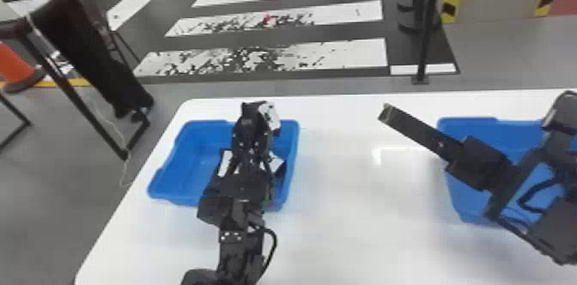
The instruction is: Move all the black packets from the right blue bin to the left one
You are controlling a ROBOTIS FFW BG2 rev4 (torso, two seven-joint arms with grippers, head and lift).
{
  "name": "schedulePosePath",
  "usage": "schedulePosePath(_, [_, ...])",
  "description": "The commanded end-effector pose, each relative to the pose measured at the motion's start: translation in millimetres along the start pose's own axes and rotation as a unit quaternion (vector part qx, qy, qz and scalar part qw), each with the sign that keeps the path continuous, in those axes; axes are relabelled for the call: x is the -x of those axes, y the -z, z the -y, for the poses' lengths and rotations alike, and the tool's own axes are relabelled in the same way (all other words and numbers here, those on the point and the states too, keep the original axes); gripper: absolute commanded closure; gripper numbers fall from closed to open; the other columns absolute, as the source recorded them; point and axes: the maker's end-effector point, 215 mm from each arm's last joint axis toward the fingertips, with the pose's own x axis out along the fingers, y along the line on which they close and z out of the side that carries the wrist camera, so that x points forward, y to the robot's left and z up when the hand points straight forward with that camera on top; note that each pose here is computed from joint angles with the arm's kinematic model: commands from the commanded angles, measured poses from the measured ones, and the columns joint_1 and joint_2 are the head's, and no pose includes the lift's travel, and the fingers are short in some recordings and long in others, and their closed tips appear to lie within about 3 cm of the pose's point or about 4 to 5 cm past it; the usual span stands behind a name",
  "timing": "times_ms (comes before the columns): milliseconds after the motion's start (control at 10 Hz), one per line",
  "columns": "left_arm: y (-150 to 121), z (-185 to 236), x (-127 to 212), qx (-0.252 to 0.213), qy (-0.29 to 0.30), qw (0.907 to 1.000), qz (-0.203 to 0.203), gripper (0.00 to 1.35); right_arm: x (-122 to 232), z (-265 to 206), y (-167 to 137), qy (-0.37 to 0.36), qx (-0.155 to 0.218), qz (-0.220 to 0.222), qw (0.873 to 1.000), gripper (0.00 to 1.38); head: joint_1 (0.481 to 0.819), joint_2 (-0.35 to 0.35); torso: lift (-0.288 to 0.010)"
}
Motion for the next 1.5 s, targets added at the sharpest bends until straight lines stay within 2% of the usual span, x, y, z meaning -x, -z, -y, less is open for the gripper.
schedulePosePath(0, [5, -15, 4, -0.013, -0.01, 0.9998, -0.006, 0.23, 8, 4, -16, 0.013, 0.029, 0.013, 0.999, 0.14, 0.695, 0.266, -0.168])
schedulePosePath(100, [-11, -23, 7, -0.037, -0.009, 0.999, 0.022, 0.06, 13, 5, -25, 0.019, 0.044, 0.02, 0.999, 0.14, 0.695, 0.265, -0.168])
schedulePosePath(200, [-24, -34, 11, -0.048, -0.015, 0.9977, 0.045, 0.12, 17, 7, -29, 0.022, 0.047, 0.024, 0.998, 0.14, 0.695, 0.263, -0.168])
schedulePosePath(300, [-41, -46, 20, -0.037, -0.027, 0.9965, 0.07, 0.13, 18, 9, -36, 0.027, 0.059, 0.031, 0.997, 0.14, 0.691, 0.265, -0.168])
schedulePosePath(400, [-64, -50, 29, -0.011, -0.04, 0.9951, 0.09, 0.12, 32, 21, -56, 0.063, 0.119, 0.034, 0.99, 0.14, 0.686, 0.272, -0.168])
schedulePosePath(500, [-83, -49, 37, 0.025, -0.048, 0.9938, 0.097, 0.13, 53, 39, -82, 0.124, 0.193, 0.034, 0.973, 0.14, 0.681, 0.271, -0.168])
schedulePosePath(600, [-97, -46, 43, 0.07, -0.054, 0.9914, 0.097, 0.13, 84, 56, -108, 0.216, 0.27, 0.023, 0.938, 0.13, 0.674, 0.243, -0.168])
schedulePosePath(700, [-106, -43, 47, 0.103, -0.052, 0.9892, 0.09, 0.13, 115, 83, -122, 0.3, 0.307, -0.005, 0.903, 0.13, 0.669, 0.191, -0.168])
schedulePosePath(900, [-105, -25, 52, 0.132, -0.025, 0.9894, 0.057, 0.13, 187, 150, -128, 0.44, 0.287, -0.074, 0.848, 0.12, 0.681, 0.1, -0.168])
schedulePosePath(1000, [-95, -14, 50, 0.131, -0.004, 0.991, 0.03, 0.13, 215, 175, -123, 0.482, 0.258, -0.108, 0.83, 0.11, 0.695, 0.04, -0.168])
schedulePosePath(1100, [-79, -6, 45, 0.131, 0.015, 0.9912, -0.01, 0.13, 233, 193, -116, 0.509, 0.235, -0.135, 0.817, 0.11, 0.695, -0.018, -0.168])
schedulePosePath(1200, [-63, -2, 44, 0.128, 0.027, 0.9896, -0.058, 0.13, 245, 206, -106, 0.523, 0.215, -0.151, 0.811, 0.11, 0.695, -0.061, -0.168])
schedulePosePath(1300, [-57, -3, 43, 0.122, 0.03, 0.989, -0.079, 0.13, 255, 217, -97, 0.532, 0.204, -0.16, 0.806, 0.11, 0.695, -0.075, -0.168])
schedulePosePath(1400, [-55, -8, 43, 0.12, 0.025, 0.9893, -0.08, 0.13, 263, 226, -91, 0.54, 0.196, -0.168, 0.801, 0.11, 0.695, -0.088, -0.168])
